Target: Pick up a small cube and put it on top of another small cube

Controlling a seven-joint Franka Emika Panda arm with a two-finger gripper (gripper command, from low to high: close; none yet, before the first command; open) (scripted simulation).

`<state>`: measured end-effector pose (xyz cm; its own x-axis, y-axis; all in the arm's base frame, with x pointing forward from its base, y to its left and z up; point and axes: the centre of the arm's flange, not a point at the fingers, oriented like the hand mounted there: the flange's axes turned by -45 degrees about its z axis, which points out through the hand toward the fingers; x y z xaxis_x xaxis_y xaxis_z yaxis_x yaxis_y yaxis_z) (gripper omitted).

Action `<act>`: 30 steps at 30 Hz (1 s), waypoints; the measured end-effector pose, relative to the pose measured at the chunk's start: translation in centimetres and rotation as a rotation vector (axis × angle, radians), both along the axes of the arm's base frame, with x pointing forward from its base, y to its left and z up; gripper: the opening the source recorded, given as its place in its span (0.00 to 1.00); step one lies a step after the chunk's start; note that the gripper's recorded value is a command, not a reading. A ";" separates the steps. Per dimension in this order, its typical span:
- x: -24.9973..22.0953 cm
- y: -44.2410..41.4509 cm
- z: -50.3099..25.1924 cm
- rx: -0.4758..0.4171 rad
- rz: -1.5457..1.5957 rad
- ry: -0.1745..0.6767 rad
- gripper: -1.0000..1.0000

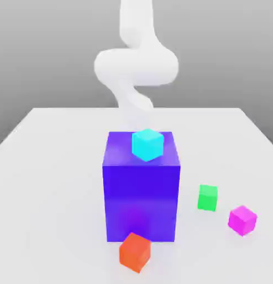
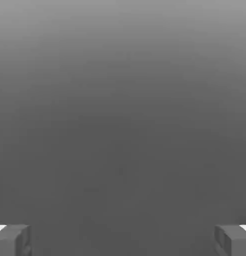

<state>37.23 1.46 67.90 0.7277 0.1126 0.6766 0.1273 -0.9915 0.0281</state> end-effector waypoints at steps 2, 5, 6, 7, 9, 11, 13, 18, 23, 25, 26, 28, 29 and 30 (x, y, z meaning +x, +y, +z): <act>1.9 1.5 -2.8 -0.036 0.117 0.042 0.50; 4.2 4.1 -7.1 -0.090 0.283 0.096 0.50; 4.8 5.1 -8.5 -0.108 0.338 0.113 0.50; 5.4 6.0 -10.0 -0.126 0.393 0.129 0.50; 6.2 8.0 -12.9 -0.164 0.503 0.160 0.50; 6.8 10.1 -16.0 -0.203 0.613 0.188 0.50; 7.0 12.2 -19.0 -0.243 0.722 0.214 0.50; 6.3 17.1 -26.7 -0.350 0.995 0.273 0.50; 4.1 21.2 -34.1 -0.467 1.267 0.322 0.50; 2.5 23.0 -36.9 -0.519 1.386 0.336 0.50; 1.8 23.6 -38.3 -0.545 1.442 0.344 0.50; 0.3 24.7 -41.0 -0.599 1.553 0.358 0.50; -0.5 25.1 -42.3 -0.627 1.607 0.365 0.50; -1.2 25.2 -43.6 -0.654 1.656 0.374 0.50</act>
